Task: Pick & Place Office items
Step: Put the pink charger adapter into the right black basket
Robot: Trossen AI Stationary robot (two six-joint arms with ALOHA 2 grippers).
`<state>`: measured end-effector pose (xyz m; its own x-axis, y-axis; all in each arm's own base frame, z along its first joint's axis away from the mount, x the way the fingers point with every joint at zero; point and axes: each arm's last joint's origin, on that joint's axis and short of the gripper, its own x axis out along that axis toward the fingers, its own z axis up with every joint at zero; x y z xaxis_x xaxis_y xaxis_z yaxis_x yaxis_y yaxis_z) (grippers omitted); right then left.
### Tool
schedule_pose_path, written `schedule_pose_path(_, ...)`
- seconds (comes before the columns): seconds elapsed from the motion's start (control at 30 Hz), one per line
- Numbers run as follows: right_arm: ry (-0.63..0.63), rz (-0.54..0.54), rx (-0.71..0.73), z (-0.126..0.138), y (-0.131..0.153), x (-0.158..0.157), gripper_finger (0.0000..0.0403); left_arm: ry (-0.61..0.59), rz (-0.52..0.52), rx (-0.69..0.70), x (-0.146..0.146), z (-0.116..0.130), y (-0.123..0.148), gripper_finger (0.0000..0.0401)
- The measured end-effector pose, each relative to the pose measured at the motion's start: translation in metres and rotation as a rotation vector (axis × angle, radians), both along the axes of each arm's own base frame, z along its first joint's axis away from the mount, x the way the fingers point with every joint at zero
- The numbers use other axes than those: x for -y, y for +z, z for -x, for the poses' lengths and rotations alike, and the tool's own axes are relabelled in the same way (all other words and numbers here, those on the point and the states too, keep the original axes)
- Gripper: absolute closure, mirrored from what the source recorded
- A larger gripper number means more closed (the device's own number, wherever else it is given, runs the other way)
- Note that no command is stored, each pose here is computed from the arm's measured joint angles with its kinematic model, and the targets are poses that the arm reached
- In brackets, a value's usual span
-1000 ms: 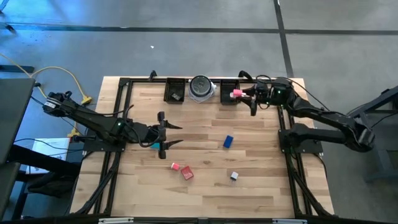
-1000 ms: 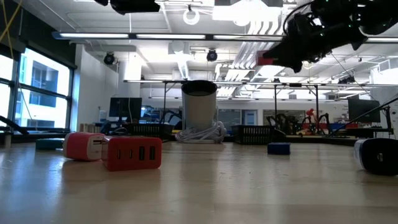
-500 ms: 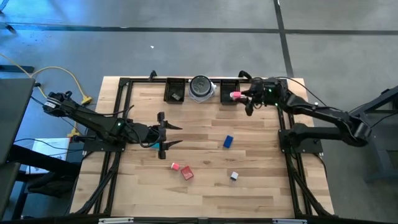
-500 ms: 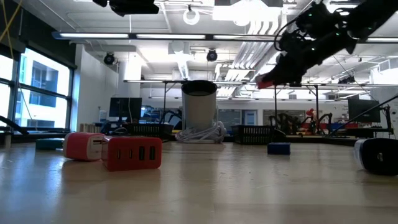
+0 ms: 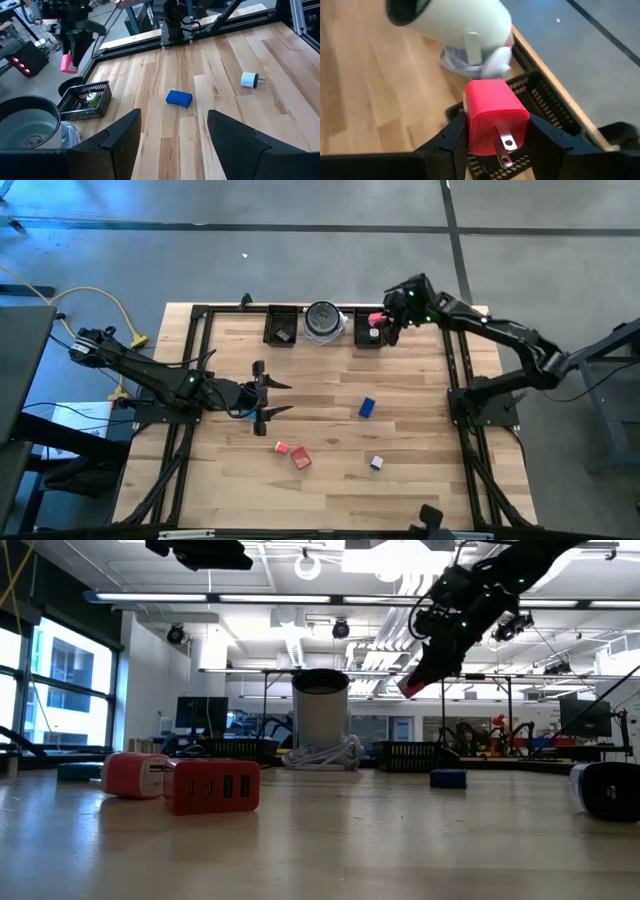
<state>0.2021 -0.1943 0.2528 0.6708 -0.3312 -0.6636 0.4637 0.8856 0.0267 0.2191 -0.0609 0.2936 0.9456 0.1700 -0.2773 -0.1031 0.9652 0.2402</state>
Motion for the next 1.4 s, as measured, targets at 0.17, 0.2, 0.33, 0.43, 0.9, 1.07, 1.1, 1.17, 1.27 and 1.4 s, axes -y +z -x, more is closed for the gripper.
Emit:
schedule_pose_path(0.17,-0.006,-0.034,-0.153,-0.013,0.004,0.017,0.0257,0.000,-0.001,0.000,0.000,0.000,0.000,0.0180)
schedule_pose_path(0.2,0.001,-0.047,-0.175,-0.016,0.005,0.020,0.0257,-0.001,-0.002,-0.001,0.000,0.000,0.000,0.0180)
schedule_pose_path(0.33,0.017,-0.072,-0.231,-0.029,0.010,0.032,0.0257,-0.001,-0.006,-0.011,0.000,0.000,-0.001,0.0180)
schedule_pose_path(0.43,0.026,-0.084,-0.280,-0.035,0.009,0.039,0.0257,0.000,-0.007,-0.021,0.000,0.001,-0.002,0.0180)
schedule_pose_path(0.9,0.034,-0.110,-0.478,-0.050,-0.004,0.059,0.0257,0.000,-0.009,-0.026,0.000,0.001,-0.003,0.0180)
schedule_pose_path(1.07,0.036,-0.113,-0.507,-0.054,-0.013,0.064,0.0258,0.000,-0.011,-0.026,0.000,0.001,-0.003,0.0180)
schedule_pose_path(1.1,0.035,-0.115,-0.516,-0.055,-0.015,0.065,0.0258,0.000,-0.013,-0.027,-0.001,0.001,-0.003,0.0180)
schedule_pose_path(1.17,0.041,-0.120,-0.537,-0.057,-0.021,0.067,0.0258,0.000,-0.013,-0.027,-0.001,0.001,-0.003,0.0180)
schedule_pose_path(1.27,0.042,-0.120,-0.553,-0.059,-0.028,0.070,0.0258,-0.001,-0.013,-0.027,-0.001,0.001,-0.003,0.0180)
schedule_pose_path(1.4,0.032,-0.107,-0.549,-0.059,-0.030,0.074,0.0258,-0.001,-0.013,-0.028,-0.001,0.001,-0.003,0.0180)
